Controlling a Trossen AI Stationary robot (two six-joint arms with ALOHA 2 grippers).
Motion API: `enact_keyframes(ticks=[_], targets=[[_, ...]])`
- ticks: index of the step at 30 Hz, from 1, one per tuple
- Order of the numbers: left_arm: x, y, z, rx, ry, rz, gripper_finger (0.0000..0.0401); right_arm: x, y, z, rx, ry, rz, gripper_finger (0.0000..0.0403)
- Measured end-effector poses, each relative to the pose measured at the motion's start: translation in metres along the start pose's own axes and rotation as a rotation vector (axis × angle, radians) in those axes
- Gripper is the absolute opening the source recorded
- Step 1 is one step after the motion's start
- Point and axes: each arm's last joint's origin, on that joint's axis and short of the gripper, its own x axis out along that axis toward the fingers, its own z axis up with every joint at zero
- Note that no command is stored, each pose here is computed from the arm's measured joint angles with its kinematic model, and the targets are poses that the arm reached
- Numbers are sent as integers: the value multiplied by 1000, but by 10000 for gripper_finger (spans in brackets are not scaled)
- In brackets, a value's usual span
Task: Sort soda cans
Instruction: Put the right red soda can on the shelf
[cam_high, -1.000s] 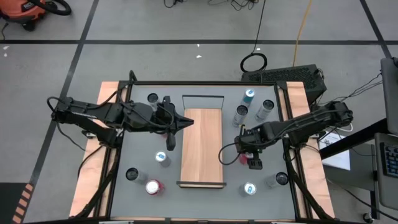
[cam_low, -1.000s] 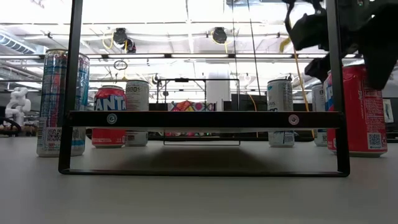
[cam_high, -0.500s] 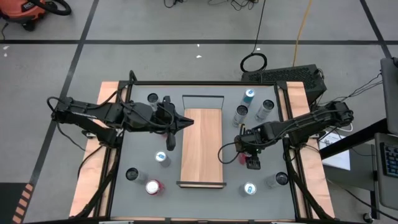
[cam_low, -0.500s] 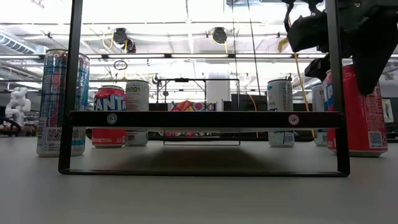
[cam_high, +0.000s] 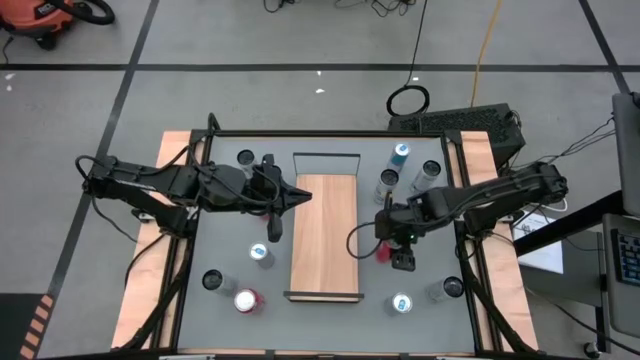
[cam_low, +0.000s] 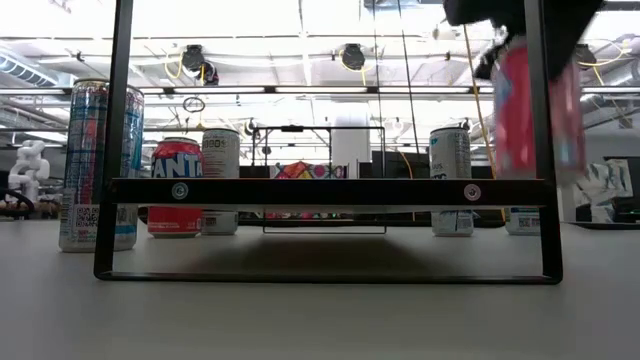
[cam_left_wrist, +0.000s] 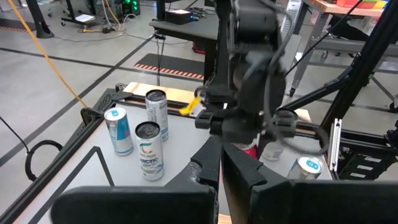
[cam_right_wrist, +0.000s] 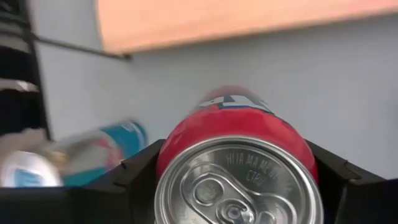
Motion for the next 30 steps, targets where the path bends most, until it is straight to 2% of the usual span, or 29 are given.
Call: enact_keyframes(ticks=[10,15,20,24,30], targets=[[0,0,0,-29,3,-3,20,-59,19,26,52,-197,84,258],[0,-3,-1,-43,23,-94,20,-79,25,33,67,-282,101,259],[-2,-8,-2,-39,26,-117,25,-93,29,43,81,-389,151,259],[-3,-10,-2,-48,28,-124,69,-99,31,49,28,-471,149,259],[-3,-9,-2,-135,23,-84,194,-104,29,58,-110,-568,129,259]])
